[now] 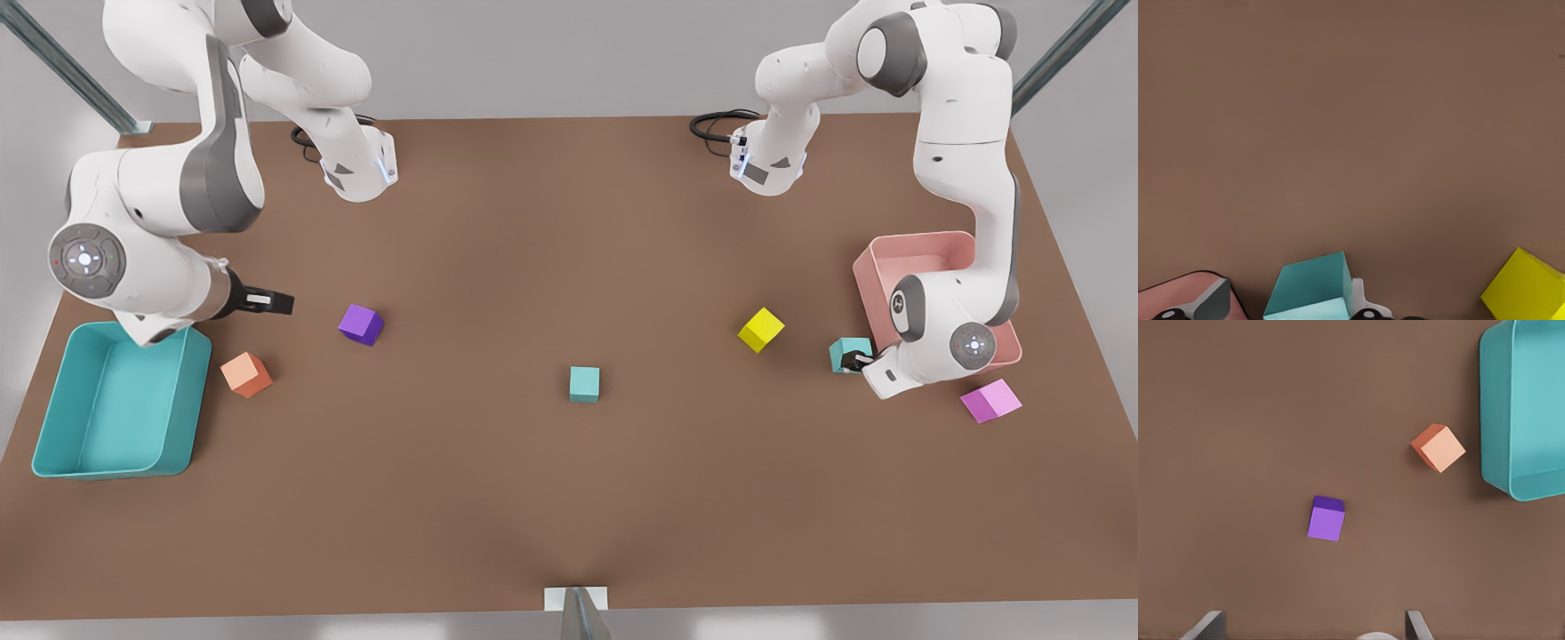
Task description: Stack the two blue cubes on top of each other
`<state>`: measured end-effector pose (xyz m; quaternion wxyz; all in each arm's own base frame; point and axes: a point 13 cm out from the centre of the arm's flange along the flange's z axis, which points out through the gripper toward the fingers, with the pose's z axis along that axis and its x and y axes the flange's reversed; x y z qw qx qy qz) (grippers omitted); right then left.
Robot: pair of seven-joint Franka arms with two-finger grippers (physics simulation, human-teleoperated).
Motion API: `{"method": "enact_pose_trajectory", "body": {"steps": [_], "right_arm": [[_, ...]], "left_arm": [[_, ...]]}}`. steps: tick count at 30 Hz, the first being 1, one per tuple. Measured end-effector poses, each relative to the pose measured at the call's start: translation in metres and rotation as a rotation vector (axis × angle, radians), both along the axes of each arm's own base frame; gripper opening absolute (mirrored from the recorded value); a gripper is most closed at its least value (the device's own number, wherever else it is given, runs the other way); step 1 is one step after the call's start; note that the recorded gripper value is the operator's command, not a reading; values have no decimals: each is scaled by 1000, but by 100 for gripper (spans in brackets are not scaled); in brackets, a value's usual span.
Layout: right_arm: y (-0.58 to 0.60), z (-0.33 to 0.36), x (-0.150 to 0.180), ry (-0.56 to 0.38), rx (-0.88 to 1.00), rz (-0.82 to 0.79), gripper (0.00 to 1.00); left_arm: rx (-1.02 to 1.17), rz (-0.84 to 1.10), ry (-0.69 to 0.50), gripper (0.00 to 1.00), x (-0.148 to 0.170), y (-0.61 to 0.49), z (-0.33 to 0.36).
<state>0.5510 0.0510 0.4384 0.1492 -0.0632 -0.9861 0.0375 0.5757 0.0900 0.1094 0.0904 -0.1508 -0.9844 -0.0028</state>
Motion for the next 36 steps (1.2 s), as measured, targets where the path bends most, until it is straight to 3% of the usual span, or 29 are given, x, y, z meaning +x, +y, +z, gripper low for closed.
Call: {"method": "enact_pose_trajectory", "body": {"steps": [36], "right_arm": [[-1, -21, 3, 55, 40, 125, 100]], "left_arm": [[5, 31, 47, 91, -19, 6, -25]]}}
